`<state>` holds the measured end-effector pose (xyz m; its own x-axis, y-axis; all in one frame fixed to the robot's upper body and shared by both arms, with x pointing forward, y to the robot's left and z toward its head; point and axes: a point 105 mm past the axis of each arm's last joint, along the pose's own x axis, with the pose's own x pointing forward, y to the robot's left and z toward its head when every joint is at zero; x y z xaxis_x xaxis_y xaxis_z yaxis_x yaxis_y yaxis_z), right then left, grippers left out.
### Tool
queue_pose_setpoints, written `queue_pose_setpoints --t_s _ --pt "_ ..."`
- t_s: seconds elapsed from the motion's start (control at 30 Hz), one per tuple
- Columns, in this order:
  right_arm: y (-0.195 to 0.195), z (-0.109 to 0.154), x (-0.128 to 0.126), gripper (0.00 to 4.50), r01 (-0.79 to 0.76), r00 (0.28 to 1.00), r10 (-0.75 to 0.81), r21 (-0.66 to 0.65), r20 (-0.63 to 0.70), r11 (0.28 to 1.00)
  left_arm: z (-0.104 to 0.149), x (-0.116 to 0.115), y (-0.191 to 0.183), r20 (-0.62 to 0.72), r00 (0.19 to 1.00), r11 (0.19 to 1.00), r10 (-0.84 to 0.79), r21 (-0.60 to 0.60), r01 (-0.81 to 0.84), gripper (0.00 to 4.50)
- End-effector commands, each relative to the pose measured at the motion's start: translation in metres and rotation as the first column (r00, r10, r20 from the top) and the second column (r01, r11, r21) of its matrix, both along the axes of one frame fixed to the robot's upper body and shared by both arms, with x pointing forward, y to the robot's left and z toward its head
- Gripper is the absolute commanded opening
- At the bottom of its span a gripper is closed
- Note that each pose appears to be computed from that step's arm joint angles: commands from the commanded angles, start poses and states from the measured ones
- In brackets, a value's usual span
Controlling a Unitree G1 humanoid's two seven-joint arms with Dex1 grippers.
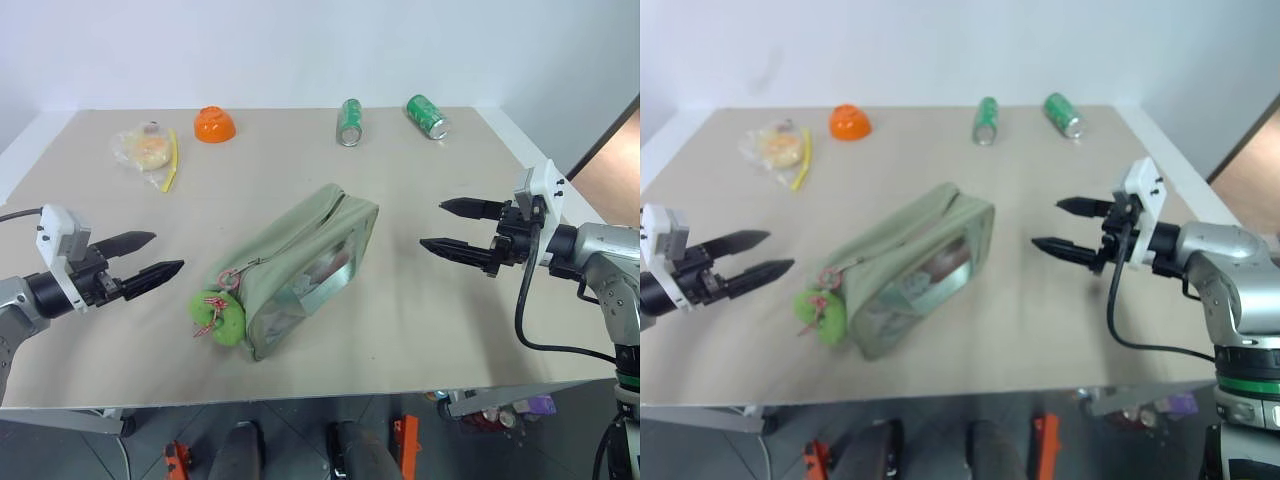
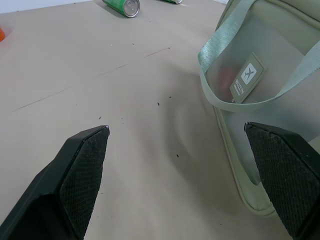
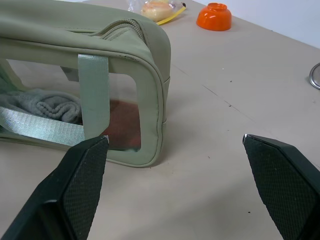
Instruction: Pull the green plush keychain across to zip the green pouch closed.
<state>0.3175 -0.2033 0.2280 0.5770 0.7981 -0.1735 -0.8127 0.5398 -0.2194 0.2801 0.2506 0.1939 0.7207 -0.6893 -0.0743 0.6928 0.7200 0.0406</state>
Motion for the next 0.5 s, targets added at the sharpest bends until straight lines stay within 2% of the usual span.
queue_pose_setpoints --t_s 0.03,0.13,0.2,0.3,0.4,0.5 --pt "0.006 0.015 -0.003 4.47 -0.027 0.998 0.03 -0.044 0.064 0.999 0.026 0.0 0.001 0.074 0.997 1.0 -0.016 0.01 0.015 4.5" --pt "0.01 0.029 -0.002 4.47 -0.053 0.993 0.063 -0.101 0.097 0.993 0.051 0.0 -0.01 0.129 0.989 0.997 -0.079 0.013 0.078 4.5" --pt "0.011 0.035 0.0 4.47 -0.059 0.992 0.072 -0.115 0.108 0.992 0.058 0.001 -0.013 0.143 0.985 0.996 -0.094 0.012 0.093 4.5" --pt "0.018 0.059 0.001 4.47 -0.109 0.978 0.134 -0.152 0.161 0.982 0.071 0.003 -0.021 0.17 0.977 0.991 -0.129 0.004 0.13 4.5" --pt "0.031 0.084 -0.003 4.47 -0.198 0.951 0.23 -0.163 0.207 0.967 0.079 0.002 -0.028 0.184 0.967 0.984 -0.177 0.0 0.18 4.5" --pt "0.05 0.095 -0.012 4.47 -0.338 0.902 0.377 -0.198 0.212 0.92 0.082 0.002 -0.037 0.181 0.957 0.974 -0.225 0.008 0.228 4.5"
